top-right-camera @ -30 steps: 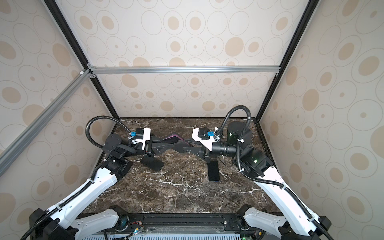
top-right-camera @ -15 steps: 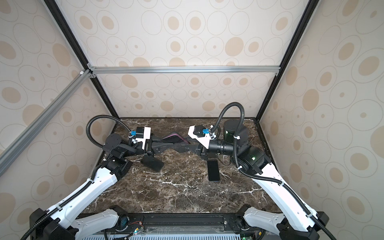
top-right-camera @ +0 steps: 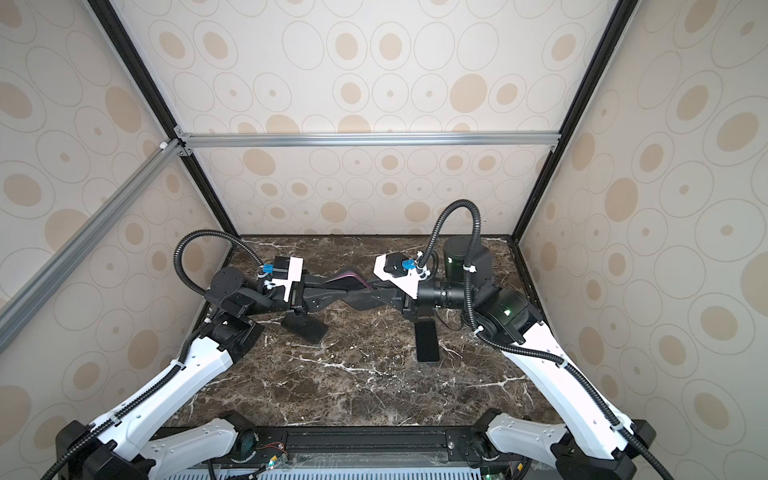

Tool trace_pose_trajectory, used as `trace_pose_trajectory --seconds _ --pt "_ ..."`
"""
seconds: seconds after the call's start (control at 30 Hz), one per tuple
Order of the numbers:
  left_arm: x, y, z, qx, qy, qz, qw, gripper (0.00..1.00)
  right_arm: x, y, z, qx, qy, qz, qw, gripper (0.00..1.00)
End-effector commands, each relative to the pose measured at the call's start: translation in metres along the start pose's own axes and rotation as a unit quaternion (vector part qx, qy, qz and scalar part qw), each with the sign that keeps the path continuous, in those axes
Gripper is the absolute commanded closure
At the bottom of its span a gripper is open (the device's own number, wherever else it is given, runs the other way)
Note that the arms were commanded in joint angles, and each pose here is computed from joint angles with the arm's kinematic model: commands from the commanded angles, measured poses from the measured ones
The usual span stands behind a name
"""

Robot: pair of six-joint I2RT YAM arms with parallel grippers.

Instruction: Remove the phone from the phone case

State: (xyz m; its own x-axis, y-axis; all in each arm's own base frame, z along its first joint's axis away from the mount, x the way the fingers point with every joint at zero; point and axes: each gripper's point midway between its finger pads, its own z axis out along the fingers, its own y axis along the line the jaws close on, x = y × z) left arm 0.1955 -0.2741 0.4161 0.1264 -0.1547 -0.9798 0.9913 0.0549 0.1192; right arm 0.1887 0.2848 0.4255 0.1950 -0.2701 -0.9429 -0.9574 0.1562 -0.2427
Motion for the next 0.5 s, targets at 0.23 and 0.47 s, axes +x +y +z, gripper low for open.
trace_pose_trajectory --seconds 0.23,0.47 --pt "-0.046 -0.007 -0.001 -0.013 -0.050 0.083 0.995 1.00 0.036 0.038 0.014 -0.105 0.064 0.056 0.991 0.76" --pt "-0.050 -0.006 -0.004 -0.023 -0.062 0.084 0.994 1.00 0.045 0.057 0.013 -0.166 0.087 0.092 0.978 0.75"
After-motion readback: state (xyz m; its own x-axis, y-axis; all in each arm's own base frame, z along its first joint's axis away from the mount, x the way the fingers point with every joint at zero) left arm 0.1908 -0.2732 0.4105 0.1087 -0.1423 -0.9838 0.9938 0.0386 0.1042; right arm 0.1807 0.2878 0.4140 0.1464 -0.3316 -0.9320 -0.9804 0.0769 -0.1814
